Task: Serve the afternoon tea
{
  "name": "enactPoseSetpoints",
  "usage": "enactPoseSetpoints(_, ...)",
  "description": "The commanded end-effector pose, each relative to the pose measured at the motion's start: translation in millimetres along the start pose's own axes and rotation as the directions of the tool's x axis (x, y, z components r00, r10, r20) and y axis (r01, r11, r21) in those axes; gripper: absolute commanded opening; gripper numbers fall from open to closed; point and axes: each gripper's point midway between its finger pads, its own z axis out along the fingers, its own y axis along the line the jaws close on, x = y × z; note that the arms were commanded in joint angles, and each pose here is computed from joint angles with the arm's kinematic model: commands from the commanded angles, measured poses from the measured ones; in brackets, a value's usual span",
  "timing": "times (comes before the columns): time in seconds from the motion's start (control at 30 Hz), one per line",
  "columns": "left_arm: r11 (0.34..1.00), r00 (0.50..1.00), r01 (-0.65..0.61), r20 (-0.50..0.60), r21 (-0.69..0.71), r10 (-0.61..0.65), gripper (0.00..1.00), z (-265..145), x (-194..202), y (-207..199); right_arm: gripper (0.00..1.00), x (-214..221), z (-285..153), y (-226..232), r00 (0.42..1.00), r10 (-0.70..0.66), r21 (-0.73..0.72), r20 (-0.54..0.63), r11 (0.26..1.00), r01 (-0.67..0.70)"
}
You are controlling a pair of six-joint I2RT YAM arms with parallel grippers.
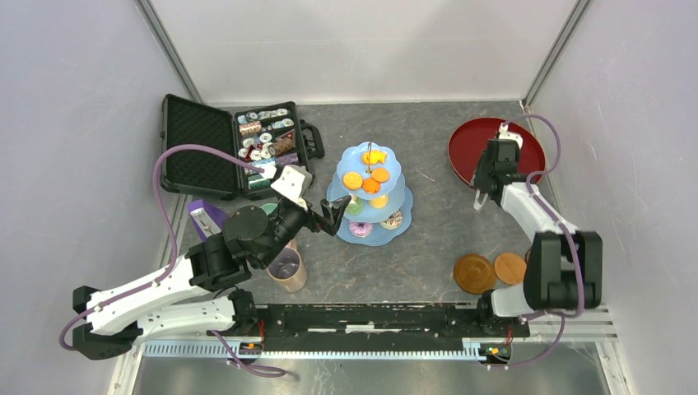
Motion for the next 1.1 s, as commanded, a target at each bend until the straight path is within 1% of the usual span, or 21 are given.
enactPoseSetpoints(0.0,0.998,0.997,0.062,0.035,0.011,-0.063,1.00,-1,-16,-3,0.48,-56,29,18,0.990,0.119,-0.120,0.078,0.987,-0.109)
enactPoseSetpoints(0.17,0.999,0.998,0.049,0.031,-0.004,-0.049,1.00,1,-14,-1,0.53,-58,68,7,0.994,0.099,-0.081,0.038,0.992,-0.095)
enactPoseSetpoints(0.27,0.999,0.999,0.044,0.027,-0.006,-0.044,1.00,2,-13,-1,0.56,-49,85,4,0.997,0.070,-0.054,-0.017,0.996,-0.070)
enactPoseSetpoints(0.43,0.999,0.999,0.037,0.015,-0.006,-0.037,1.00,5,-9,-3,0.61,-29,94,6,0.996,0.056,-0.066,-0.065,0.996,-0.060)
enactPoseSetpoints(0.57,0.999,0.999,0.036,0.011,-0.003,-0.036,1.00,6,-8,-4,0.72,-27,90,9,0.996,0.052,-0.085,-0.074,0.995,-0.059)
enactPoseSetpoints(0.7,0.999,0.999,0.040,0.015,-0.001,-0.040,1.00,5,-9,-4,0.86,-41,68,2,0.999,0.025,-0.069,-0.027,0.997,-0.027)
enactPoseSetpoints(0.77,0.999,0.999,0.037,0.015,-0.002,-0.037,1.00,5,-10,-4,0.95,-48,51,0,1.000,0.001,-0.087,-0.003,0.996,-0.002)
enactPoseSetpoints(0.8,0.999,0.999,0.034,0.015,-0.002,-0.034,1.00,6,-10,-4,0.97,-50,41,-1,1.000,-0.011,-0.093,-0.002,0.996,0.011)
enactPoseSetpoints(0.87,0.999,0.999,0.032,0.015,-0.005,-0.032,1.00,5,-11,-3,0.98,-50,19,-6,1.000,-0.023,-0.098,0.010,0.995,0.024)
enactPoseSetpoints(0.9,0.999,0.999,0.034,0.015,-0.008,-0.034,1.00,6,-12,-3,0.98,-51,4,-9,0.999,-0.019,-0.102,0.034,0.995,0.022)
enactPoseSetpoints(0.97,0.999,0.999,0.046,0.017,-0.005,-0.046,1.00,6,-15,-4,0.98,-32,-19,-10,0.999,-0.014,-0.127,0.036,0.992,0.018)
enactPoseSetpoints(1.0,0.999,0.999,0.053,0.015,0.000,-0.053,1.00,6,-15,-5,0.98,-23,-30,-6,0.999,-0.012,-0.159,0.042,0.987,0.018)
enactPoseSetpoints(1.07,0.998,0.998,0.058,0.017,0.005,-0.059,1.00,5,-22,-6,0.98,11,-48,10,0.999,-0.038,-0.258,0.028,0.965,0.044)
